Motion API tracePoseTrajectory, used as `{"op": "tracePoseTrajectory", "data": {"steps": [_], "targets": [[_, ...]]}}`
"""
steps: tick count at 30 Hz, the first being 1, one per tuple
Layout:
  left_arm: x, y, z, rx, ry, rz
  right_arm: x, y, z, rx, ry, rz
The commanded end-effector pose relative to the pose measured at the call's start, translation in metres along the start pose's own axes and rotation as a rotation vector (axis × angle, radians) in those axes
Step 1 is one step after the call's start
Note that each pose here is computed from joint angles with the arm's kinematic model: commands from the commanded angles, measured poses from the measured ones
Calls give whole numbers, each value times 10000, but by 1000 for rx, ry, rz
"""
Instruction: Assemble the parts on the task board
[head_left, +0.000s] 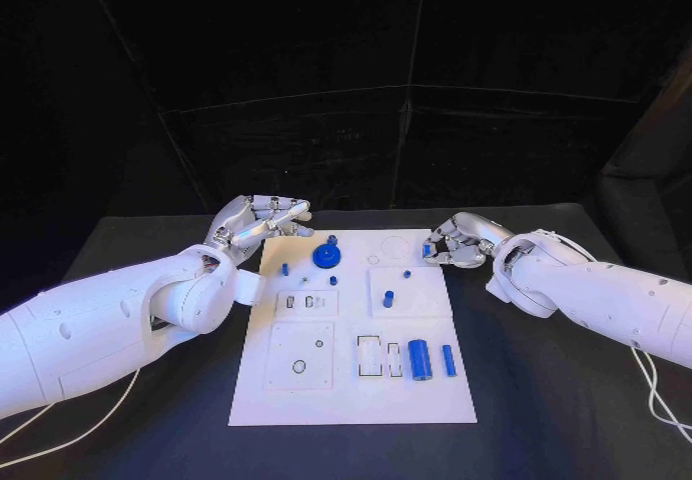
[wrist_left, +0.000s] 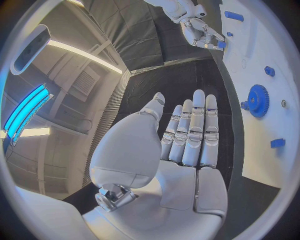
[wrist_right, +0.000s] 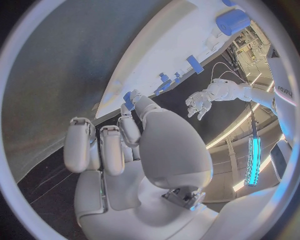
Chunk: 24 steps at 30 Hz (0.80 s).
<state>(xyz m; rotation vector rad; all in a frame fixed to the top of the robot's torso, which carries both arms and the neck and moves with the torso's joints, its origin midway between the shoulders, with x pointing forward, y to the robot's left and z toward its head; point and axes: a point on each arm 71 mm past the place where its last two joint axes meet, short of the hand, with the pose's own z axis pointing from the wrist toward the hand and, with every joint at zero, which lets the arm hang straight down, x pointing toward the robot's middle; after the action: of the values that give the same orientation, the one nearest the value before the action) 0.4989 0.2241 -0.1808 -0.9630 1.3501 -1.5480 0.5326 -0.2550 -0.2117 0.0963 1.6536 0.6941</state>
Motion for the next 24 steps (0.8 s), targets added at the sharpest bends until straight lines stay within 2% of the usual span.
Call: {"op": "tracePoseTrajectory", "data": {"steps": [1, 12, 19, 24], "targets": [[7, -14, -3, 3, 10, -1, -32, 71, -25, 3, -46, 31], [-15, -26, -26, 1, 5, 2, 62, 439, -94, -26, -19, 67], [-39, -24, -26, -1, 0, 5, 259, 983, -57, -151, 12, 20], [-52, -19, -21, -1, -4, 7, 400, 1290, 20, -207, 27, -11]]}}
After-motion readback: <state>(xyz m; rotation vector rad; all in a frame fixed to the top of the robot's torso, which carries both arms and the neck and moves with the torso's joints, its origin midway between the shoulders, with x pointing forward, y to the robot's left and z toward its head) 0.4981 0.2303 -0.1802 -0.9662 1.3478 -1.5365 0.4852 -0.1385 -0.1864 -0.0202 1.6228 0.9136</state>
